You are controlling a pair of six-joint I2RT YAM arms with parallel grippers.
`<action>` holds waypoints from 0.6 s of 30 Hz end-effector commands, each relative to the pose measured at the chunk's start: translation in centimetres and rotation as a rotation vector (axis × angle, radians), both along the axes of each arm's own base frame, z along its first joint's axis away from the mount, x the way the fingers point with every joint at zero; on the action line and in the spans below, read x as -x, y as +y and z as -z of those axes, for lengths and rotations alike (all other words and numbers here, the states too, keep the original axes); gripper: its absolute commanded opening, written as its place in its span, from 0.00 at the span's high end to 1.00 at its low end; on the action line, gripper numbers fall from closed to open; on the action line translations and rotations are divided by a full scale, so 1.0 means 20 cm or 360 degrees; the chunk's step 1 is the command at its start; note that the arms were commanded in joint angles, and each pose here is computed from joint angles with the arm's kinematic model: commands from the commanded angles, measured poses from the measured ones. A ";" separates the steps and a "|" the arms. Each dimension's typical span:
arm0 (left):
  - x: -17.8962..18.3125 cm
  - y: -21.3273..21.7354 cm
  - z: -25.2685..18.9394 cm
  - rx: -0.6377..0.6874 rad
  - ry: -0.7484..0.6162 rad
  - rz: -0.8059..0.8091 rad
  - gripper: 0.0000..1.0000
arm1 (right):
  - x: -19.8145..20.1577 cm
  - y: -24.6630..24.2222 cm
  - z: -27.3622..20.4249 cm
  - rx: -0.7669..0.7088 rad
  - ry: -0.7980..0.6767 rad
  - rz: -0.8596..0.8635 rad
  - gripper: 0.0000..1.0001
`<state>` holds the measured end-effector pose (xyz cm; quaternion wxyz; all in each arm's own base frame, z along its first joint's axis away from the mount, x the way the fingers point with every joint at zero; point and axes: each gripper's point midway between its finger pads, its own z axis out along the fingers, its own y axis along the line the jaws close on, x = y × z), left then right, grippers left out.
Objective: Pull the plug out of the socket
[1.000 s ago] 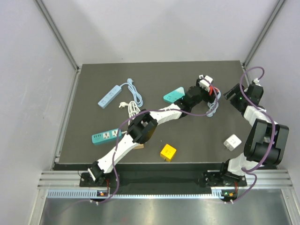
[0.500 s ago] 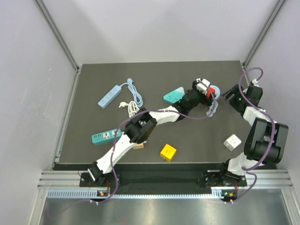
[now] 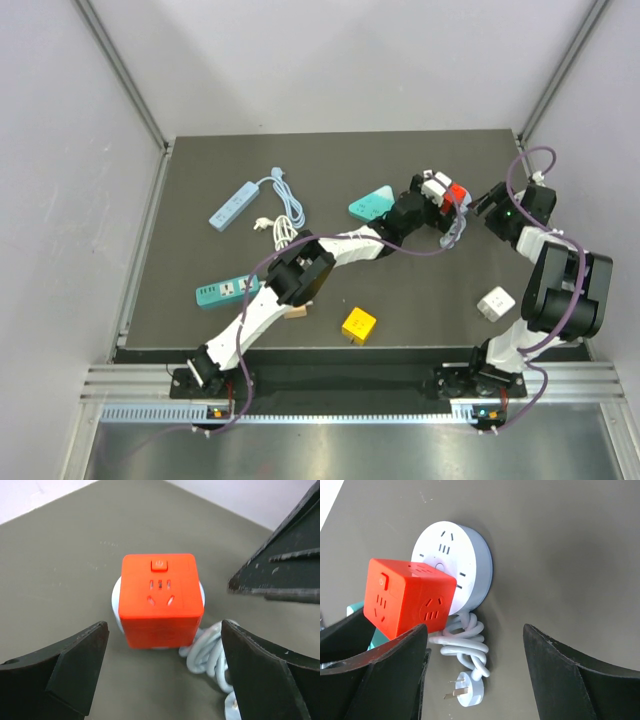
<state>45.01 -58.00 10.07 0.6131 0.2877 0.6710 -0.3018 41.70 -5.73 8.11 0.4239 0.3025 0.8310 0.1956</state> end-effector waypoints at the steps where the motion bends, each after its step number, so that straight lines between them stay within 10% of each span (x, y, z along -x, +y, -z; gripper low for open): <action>1: -0.04 -0.04 -0.07 0.0059 -0.0063 0.0049 0.01 | -0.05 0.00 -0.05 -0.0005 -0.0098 -0.0024 0.23; 13: -0.19 -0.04 -0.04 0.0199 -0.0019 -0.0005 0.14 | -0.06 -0.01 -0.10 0.0008 -0.0121 -0.0027 0.23; 18: -0.19 -0.08 -0.04 0.0280 0.0002 0.0048 0.38 | -0.07 0.01 -0.10 -0.0017 -0.0125 -0.0048 0.23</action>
